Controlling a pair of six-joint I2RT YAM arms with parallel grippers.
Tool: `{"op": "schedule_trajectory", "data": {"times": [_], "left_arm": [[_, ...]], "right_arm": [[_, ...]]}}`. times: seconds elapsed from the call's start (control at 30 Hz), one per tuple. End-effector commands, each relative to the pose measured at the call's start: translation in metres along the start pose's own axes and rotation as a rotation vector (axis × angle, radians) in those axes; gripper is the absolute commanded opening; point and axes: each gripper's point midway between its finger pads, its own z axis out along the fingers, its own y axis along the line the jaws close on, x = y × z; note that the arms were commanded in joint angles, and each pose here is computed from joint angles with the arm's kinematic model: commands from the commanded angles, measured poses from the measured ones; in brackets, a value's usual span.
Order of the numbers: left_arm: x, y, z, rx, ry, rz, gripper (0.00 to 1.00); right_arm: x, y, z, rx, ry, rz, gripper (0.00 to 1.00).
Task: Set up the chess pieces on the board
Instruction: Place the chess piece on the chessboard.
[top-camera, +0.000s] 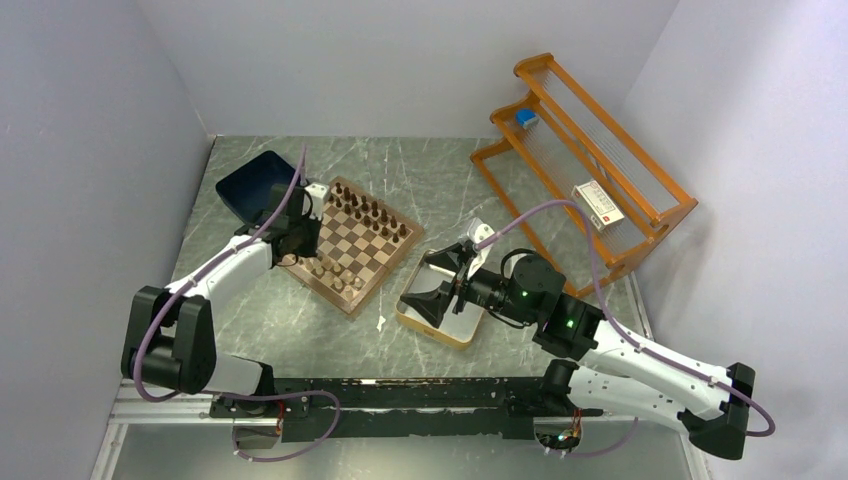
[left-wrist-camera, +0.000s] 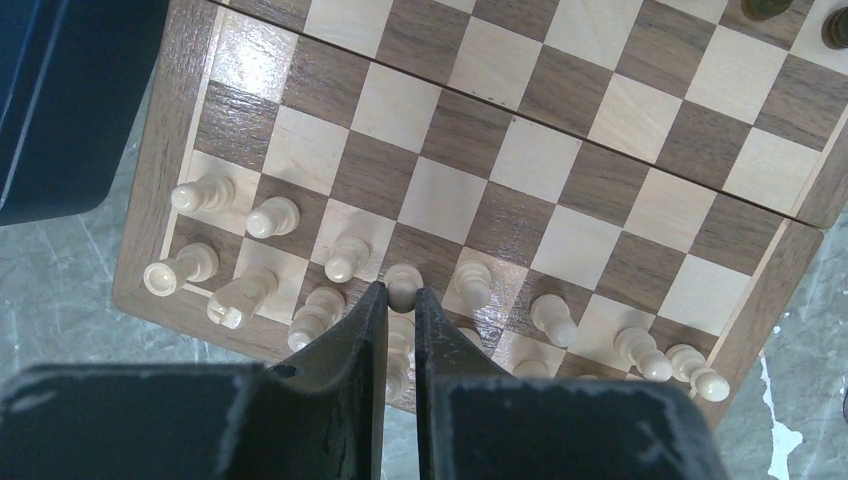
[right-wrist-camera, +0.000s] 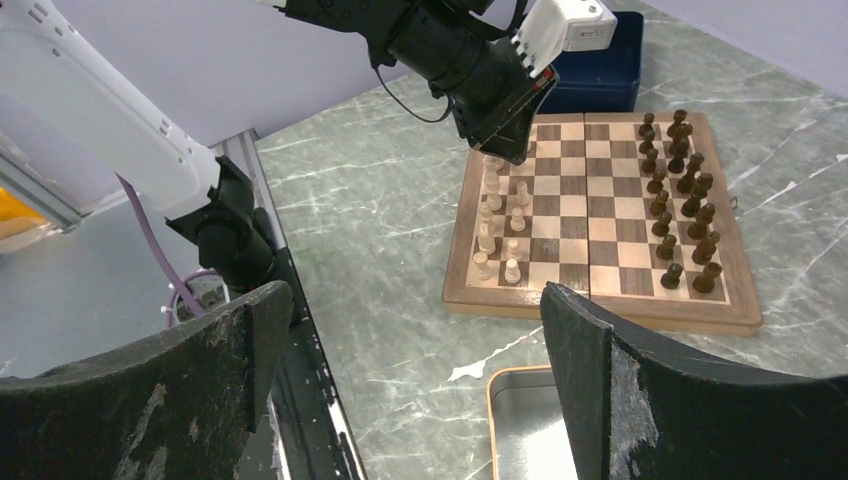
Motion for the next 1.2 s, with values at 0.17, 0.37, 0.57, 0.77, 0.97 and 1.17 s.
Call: {"op": "schedule_trajectory", "data": {"times": [0.17,0.37,0.57,0.77,0.97,1.17], "left_arm": [[0.001,-0.009,0.010,0.045,-0.005,0.002,0.08],[0.002,-0.010,0.015,0.048,-0.002,-0.006,0.08],[0.002,-0.008,0.017,0.036,-0.009,-0.005,0.10],[0.000,-0.006,0.018,0.025,-0.017,-0.005,0.10],[0.005,-0.006,0.022,0.023,-0.001,-0.004,0.11],[0.013,-0.004,0.024,0.014,0.031,-0.010,0.13]], "right_arm": [[-0.022,0.007,-0.008,-0.018,-0.053,0.028,1.00],[-0.027,0.009,-0.010,-0.022,-0.065,0.038,1.00],[-0.029,0.011,-0.011,-0.031,-0.067,0.045,1.00],[-0.032,0.012,-0.015,-0.032,-0.078,0.049,1.00],[-0.036,0.013,-0.019,-0.033,-0.093,0.052,1.00],[-0.038,0.013,-0.020,-0.031,-0.094,0.050,1.00]]}}
